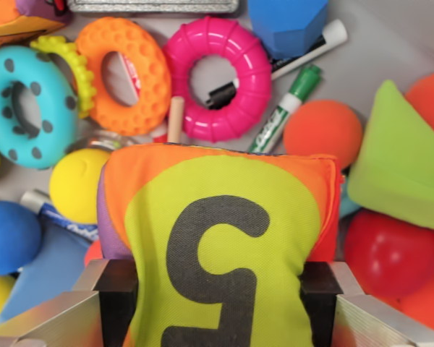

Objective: Pick an object from the bin

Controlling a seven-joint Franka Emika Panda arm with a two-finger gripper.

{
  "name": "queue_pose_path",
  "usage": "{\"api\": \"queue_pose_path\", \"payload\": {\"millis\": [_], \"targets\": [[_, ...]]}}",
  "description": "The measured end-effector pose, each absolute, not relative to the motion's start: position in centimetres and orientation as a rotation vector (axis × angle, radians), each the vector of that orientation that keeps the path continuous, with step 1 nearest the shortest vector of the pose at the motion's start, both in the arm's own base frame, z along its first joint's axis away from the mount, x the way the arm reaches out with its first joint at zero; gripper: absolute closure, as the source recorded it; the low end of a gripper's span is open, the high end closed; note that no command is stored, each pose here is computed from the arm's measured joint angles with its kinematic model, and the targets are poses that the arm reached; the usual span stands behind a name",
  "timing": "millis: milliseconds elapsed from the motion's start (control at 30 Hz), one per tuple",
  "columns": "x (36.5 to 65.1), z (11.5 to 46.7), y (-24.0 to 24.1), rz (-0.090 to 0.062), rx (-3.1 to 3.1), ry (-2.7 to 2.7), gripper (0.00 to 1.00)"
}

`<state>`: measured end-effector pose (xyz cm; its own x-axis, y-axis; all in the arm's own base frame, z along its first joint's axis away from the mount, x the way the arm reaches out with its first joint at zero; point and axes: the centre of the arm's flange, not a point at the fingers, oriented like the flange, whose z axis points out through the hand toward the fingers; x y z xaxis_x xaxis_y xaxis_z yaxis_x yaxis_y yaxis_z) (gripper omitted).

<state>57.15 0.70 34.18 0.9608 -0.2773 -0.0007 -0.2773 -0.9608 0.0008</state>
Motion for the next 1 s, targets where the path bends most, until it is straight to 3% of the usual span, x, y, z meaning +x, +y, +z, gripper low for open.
{"api": "queue_pose_path", "payload": {"millis": [1000], "targets": [[57.2,45.2,0.7,-0.001,3.108,-0.438,1.0]]}}
